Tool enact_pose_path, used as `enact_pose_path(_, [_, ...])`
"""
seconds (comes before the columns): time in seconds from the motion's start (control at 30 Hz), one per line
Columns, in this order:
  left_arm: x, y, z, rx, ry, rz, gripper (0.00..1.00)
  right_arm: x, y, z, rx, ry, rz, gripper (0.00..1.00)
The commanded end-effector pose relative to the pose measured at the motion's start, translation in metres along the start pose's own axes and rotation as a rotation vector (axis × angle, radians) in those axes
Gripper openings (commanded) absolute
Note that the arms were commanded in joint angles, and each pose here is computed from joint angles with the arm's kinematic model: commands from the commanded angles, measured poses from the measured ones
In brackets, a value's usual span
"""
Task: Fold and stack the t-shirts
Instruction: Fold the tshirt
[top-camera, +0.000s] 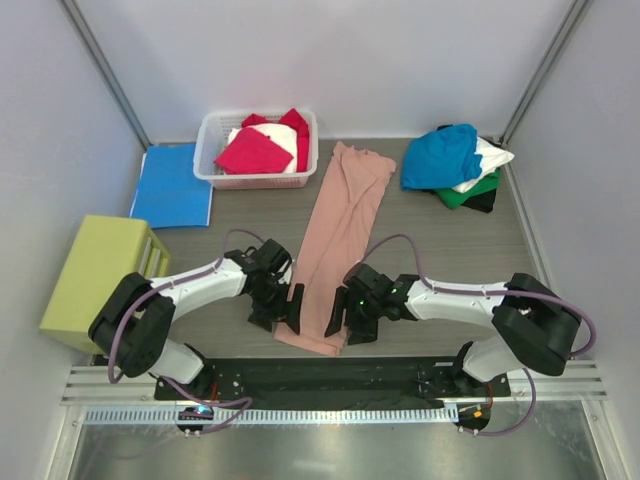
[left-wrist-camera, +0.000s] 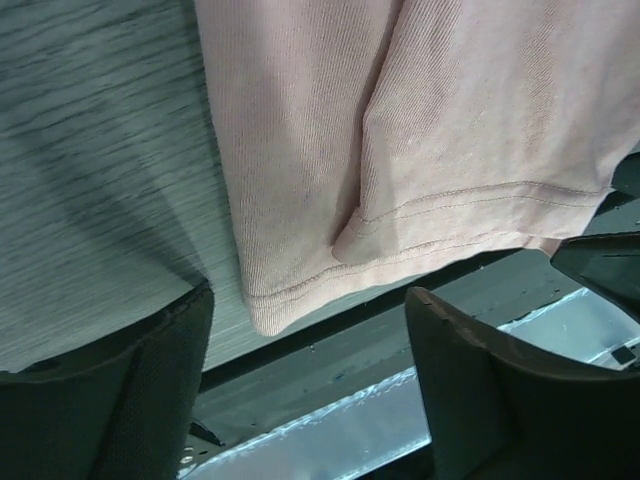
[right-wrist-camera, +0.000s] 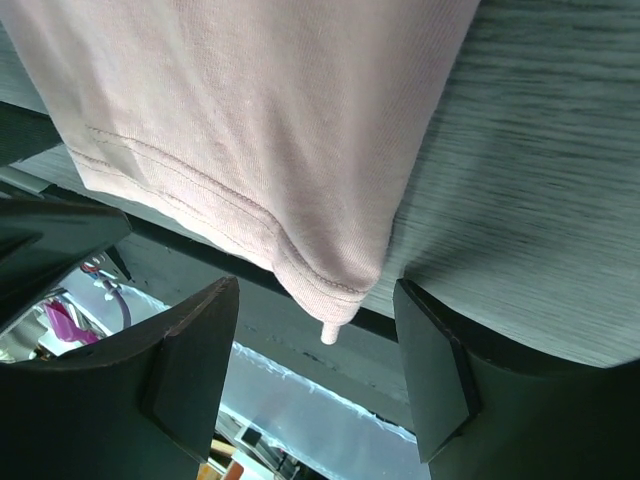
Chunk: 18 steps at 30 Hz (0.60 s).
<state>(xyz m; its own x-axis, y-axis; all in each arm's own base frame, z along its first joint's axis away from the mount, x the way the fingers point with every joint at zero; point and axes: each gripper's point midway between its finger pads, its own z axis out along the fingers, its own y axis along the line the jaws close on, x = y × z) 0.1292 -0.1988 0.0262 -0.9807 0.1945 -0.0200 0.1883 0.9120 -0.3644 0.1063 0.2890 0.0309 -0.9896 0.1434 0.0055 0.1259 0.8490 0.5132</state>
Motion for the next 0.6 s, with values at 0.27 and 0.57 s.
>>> enact_pose_path(0.27, [-0.0014,-0.0111,-0.0004,0.05,-0.004,0.033,0.37,-0.0033,0.0026,-0.0032,-0.02,-0.028,0.01,0.66])
enact_pose_path(0.57, [-0.0028,-0.0118,-0.0015,0.053,-0.009,0.037,0.37,-0.0037,0.0031,0.0024,-0.02,-0.021,0.022,0.5])
